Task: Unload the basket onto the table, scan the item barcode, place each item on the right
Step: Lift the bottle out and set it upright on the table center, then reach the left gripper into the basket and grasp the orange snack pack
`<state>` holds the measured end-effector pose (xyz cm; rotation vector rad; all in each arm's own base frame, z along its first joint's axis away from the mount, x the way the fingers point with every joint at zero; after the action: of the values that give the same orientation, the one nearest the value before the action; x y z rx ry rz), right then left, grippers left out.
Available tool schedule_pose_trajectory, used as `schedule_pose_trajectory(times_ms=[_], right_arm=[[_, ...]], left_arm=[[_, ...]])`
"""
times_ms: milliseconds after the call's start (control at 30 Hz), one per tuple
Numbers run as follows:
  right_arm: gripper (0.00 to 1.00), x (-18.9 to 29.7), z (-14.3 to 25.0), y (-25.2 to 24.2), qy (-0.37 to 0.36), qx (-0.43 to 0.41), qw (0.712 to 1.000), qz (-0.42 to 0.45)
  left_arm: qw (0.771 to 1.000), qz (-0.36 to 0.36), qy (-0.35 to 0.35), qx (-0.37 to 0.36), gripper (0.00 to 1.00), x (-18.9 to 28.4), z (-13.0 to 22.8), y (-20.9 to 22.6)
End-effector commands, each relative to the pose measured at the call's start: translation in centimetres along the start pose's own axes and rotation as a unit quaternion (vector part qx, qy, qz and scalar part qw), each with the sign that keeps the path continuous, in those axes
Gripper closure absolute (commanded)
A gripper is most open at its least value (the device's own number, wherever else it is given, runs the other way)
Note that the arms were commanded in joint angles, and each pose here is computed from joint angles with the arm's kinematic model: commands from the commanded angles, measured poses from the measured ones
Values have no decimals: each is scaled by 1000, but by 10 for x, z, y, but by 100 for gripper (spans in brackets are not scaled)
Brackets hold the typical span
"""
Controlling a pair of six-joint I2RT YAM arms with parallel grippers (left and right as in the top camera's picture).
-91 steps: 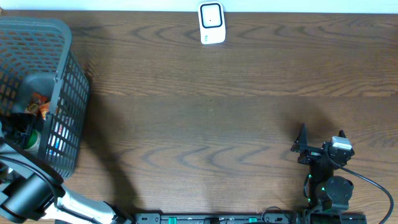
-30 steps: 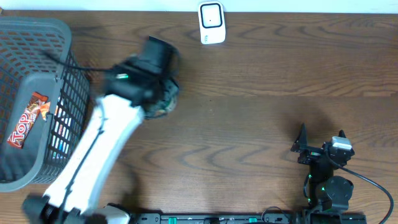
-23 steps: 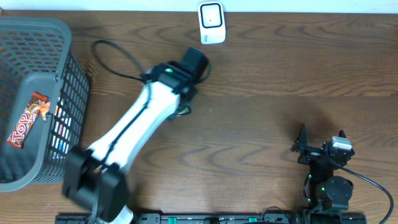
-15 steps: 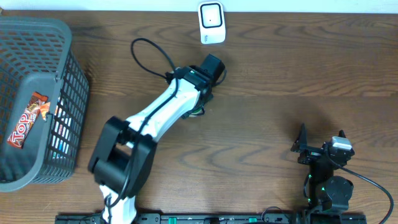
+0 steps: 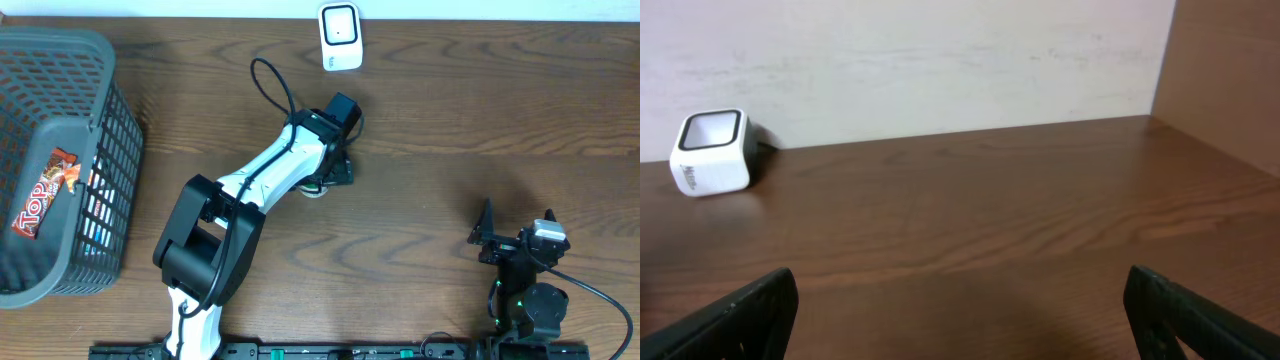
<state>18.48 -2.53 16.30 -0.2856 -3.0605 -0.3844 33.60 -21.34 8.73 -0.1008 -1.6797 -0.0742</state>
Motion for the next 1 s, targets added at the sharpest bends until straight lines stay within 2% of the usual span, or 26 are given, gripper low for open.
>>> schedule_pose_trajectory(times_ms=[0, 67, 267, 367, 500, 600, 700, 767, 867, 967], right_arm=[[1, 0, 0, 0, 0, 6, 1000, 0], [1, 0, 0, 0, 0, 6, 1000, 0], [1, 0, 0, 0, 0, 6, 1000, 0], [1, 0, 0, 0, 0, 6, 1000, 0], [1, 0, 0, 0, 0, 6, 1000, 0], [1, 0, 0, 0, 0, 6, 1000, 0], [1, 0, 0, 0, 0, 6, 1000, 0], [1, 0, 0, 0, 0, 6, 1000, 0], [1, 0, 0, 0, 0, 6, 1000, 0], [1, 0, 0, 0, 0, 6, 1000, 0]], left_arm=[[998, 30, -27, -56, 0, 30, -18, -1], [996, 39, -59, -59, 0, 61, -30, 4], [973, 54, -218, -58, 0, 209, -50, 52], [954, 18, -298, 5, 0, 279, -36, 107], [923, -32, -360, 130, 0, 331, 0, 189], [892, -69, -365, 259, 0, 347, 35, 253], [844, -102, -336, 405, 0, 343, 70, 311], [816, -114, -307, 476, 0, 333, 88, 342], [803, -105, -266, 523, 0, 309, 95, 376], [808, -107, -220, 536, 0, 280, 90, 399]])
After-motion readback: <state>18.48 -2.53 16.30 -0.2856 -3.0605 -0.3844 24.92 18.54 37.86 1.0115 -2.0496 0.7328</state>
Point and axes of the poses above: each gripper's point midway between its finger pads, its own x axis back along the fingers, its own y axis along the line the jaws close on, z = x × y, the point moved 6 cm from there along x, back along the fingers, and after that the axes turned 11 degrees about -x, right-handed, at the moved point
